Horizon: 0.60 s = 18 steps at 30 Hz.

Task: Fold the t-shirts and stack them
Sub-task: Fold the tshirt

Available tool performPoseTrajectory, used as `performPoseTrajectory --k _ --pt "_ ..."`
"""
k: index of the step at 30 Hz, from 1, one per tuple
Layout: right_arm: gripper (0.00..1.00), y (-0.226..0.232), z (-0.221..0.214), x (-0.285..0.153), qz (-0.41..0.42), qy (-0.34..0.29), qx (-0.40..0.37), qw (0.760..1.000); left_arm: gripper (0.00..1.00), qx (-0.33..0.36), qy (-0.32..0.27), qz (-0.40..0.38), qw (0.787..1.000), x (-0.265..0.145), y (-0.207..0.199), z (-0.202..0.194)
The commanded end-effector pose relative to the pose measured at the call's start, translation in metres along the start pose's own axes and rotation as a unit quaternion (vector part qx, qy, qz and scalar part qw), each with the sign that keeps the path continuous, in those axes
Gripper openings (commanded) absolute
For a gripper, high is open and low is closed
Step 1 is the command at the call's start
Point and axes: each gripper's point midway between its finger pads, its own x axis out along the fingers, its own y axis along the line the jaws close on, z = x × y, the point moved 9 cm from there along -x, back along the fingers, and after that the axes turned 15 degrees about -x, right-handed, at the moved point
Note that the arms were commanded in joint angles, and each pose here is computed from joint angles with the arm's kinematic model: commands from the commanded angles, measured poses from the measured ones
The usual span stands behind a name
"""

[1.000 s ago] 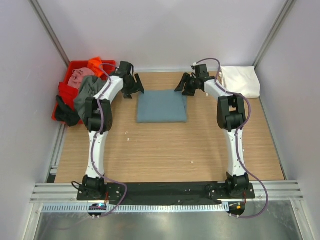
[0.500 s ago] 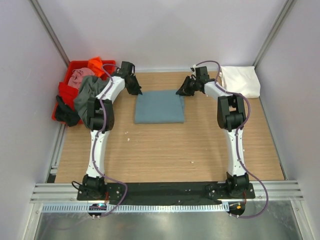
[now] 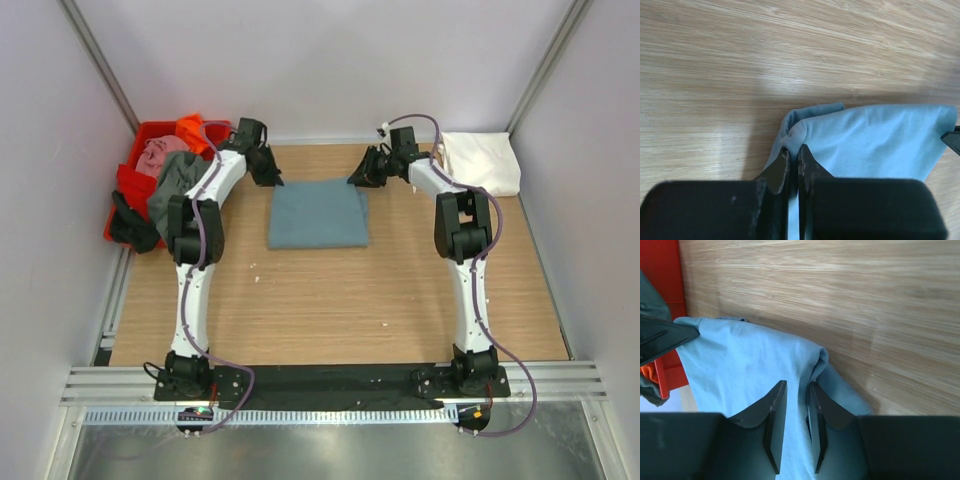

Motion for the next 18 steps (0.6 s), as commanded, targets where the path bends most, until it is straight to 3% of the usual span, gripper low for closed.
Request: performPoseTrajectory --k 1,13,18 --pt "0.27 0.039 0.034 -0.029 0.040 -0.037 -0.052 0.997 0.00 0.026 -0.018 -0.050 0.998 -0.033 -0.022 0.008" --pt "0.01 0.044 0.025 -0.031 0.028 -0.024 -0.051 0.998 0.00 0.036 -0.010 -0.066 0.997 -0.048 -0.028 0.005" --pt "0.01 0.054 0.025 -0.061 -0.025 -0.028 -0.054 0.998 0.00 0.046 -0.011 -0.079 0.996 -0.068 -0.036 0.005"
